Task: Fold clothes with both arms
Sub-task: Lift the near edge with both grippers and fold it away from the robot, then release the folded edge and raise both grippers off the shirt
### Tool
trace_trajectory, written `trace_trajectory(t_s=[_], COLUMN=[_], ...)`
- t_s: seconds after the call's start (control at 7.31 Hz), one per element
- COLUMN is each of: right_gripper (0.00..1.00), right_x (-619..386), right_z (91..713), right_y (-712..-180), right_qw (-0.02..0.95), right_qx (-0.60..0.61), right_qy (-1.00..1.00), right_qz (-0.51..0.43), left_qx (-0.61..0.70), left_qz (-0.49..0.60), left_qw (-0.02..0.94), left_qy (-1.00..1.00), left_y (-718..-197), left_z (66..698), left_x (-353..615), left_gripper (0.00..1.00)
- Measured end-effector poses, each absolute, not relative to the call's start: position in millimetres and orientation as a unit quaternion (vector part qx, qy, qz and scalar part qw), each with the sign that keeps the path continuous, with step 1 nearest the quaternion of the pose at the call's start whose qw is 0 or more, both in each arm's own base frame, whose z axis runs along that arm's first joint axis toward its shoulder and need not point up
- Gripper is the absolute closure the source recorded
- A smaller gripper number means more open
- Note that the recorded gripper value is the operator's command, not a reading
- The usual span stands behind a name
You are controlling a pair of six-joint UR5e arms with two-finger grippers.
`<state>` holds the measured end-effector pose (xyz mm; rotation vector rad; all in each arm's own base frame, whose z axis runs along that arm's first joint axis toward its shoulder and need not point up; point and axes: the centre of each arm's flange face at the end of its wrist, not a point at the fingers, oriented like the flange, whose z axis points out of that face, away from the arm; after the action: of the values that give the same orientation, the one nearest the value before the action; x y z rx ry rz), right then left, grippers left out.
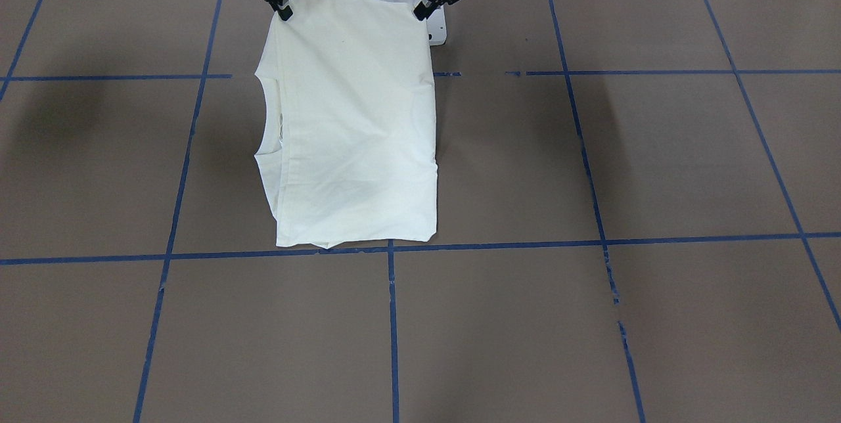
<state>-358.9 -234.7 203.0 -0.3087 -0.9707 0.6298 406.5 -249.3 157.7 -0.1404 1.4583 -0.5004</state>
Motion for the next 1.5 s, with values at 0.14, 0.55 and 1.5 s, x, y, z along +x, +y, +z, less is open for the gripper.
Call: trace_trajectory(t_s=[0.14,0.55,1.5], right_gripper=[1.00,1.00,1.00], right_x=[-357,-377,-451], right_z=[202,207,294], right_y=[-230,-296,-479], right_qw=[0.827,0.827,0.835], right_qx=[-0.152,-0.118,-0.088], right_qy=[-0.454,-0.443,-0.417], right_qz=[0.295,0.326,0.348], left_qx=[-0.071,-0.047,0.077], left_qz=[-0.222,-0.252,-0.232], left_qw=[0.719,0.743,0.781], left_qy=[0.654,0.618,0.574], left_y=[-247,-294,-447], left_z=[157,168,227], left_x=[406,442,524], left_gripper=[1.00,1.00,1.00])
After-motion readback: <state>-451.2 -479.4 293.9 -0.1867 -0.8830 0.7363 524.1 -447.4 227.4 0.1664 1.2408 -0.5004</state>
